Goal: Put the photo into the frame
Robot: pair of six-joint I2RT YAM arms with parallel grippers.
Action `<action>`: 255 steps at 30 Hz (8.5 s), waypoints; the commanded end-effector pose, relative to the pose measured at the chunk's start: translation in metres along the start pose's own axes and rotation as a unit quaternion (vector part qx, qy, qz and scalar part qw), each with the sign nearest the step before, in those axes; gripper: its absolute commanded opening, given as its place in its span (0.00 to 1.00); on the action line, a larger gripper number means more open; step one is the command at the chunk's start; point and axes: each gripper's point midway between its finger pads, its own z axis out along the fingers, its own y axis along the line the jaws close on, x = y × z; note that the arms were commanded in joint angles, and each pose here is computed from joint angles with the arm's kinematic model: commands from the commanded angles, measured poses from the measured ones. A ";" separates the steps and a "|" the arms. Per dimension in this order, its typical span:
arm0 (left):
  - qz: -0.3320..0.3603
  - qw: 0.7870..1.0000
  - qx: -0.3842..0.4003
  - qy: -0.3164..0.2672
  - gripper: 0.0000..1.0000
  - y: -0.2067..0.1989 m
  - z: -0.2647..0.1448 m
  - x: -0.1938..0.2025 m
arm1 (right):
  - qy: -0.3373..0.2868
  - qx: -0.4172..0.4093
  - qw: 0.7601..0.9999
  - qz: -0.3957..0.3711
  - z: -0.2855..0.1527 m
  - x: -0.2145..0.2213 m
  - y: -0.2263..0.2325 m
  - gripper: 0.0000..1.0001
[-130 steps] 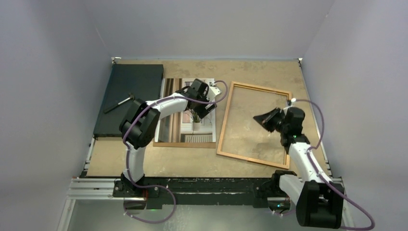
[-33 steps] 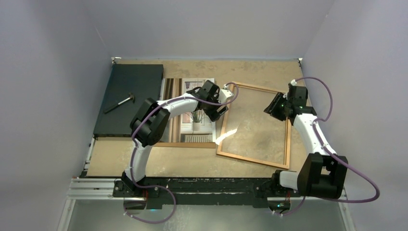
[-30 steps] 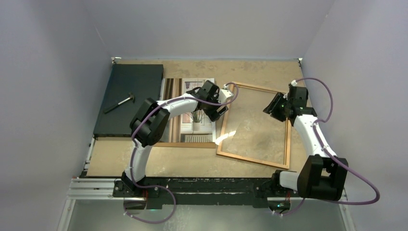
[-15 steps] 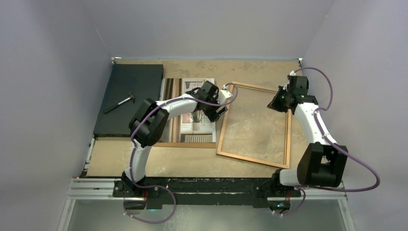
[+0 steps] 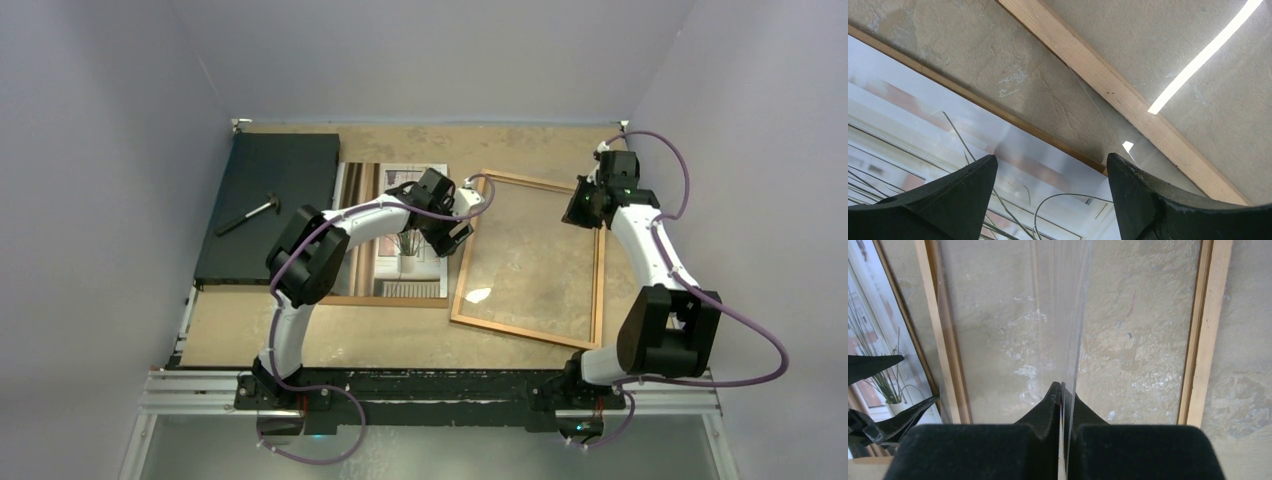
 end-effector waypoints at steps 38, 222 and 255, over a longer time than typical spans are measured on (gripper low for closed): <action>-0.002 1.000 0.023 -0.014 0.74 -0.018 -0.014 0.004 | 0.026 -0.137 0.979 0.149 -0.001 0.063 0.031 0.63; -0.092 0.990 -0.011 -0.111 0.78 0.037 -0.050 -0.064 | -0.022 0.073 0.995 -0.064 -0.003 0.005 0.013 0.00; 0.004 0.996 -0.013 -0.084 0.65 0.002 -0.040 -0.020 | -0.001 0.059 0.995 -0.082 -0.034 0.031 0.009 0.00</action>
